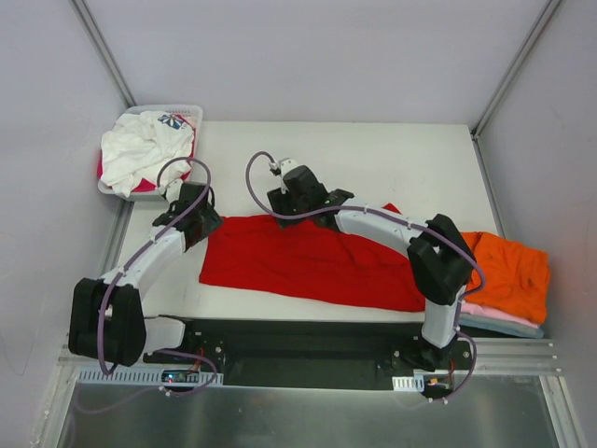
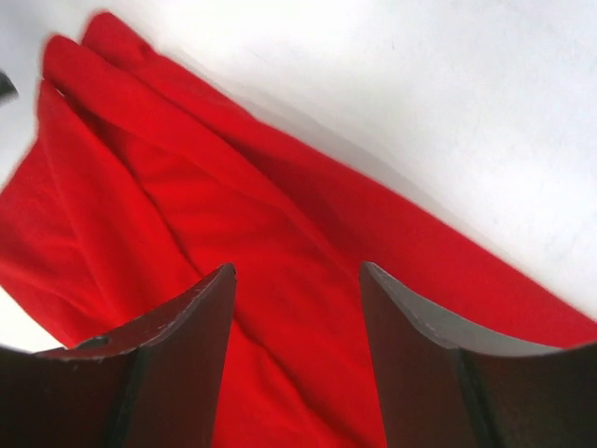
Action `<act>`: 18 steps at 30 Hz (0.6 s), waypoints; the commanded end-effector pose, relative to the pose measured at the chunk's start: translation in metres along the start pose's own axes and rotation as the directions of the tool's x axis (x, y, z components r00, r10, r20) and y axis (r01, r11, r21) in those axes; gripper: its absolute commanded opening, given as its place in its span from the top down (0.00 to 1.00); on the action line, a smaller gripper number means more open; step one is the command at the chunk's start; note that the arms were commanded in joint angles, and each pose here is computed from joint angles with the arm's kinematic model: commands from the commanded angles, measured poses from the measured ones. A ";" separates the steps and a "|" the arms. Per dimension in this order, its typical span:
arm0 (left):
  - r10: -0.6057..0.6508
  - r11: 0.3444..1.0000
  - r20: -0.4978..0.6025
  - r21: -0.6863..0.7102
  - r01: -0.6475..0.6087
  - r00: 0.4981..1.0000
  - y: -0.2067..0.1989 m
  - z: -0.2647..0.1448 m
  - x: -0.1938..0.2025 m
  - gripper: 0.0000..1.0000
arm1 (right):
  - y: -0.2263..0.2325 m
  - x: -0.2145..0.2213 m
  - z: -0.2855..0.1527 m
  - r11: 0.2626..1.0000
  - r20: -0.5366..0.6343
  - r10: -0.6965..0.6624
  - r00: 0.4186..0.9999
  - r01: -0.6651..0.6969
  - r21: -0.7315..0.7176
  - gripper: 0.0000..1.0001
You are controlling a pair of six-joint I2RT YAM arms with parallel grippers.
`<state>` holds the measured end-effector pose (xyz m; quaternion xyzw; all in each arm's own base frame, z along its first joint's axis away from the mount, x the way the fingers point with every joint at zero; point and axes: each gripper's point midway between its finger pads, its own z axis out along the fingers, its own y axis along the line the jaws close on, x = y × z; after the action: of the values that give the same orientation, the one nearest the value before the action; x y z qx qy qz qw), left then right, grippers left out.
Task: Fold and stack the t-shirts
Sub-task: Fold the other side of the tshirt into a rectangle
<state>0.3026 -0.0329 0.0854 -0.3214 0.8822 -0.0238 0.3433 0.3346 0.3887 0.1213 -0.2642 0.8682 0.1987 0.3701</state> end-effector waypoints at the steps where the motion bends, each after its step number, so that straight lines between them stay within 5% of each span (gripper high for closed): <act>1: 0.020 0.999 0.084 0.043 -0.023 0.996 -0.024 0.011 -0.032 0.46 | -0.015 0.012 -0.022 0.997 -0.018 0.002 1.000 -0.001 0.076 0.41; 18: 0.052 0.999 0.005 0.001 -0.052 0.999 -0.022 0.059 -0.018 0.54 | -0.019 0.010 -0.027 0.996 -0.027 0.025 0.999 -0.023 0.081 0.42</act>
<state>0.3460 -0.0281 0.0491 -0.3058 0.8932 -0.0020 0.3296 0.3179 0.3563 0.0962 -0.2594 0.8914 0.1550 0.3378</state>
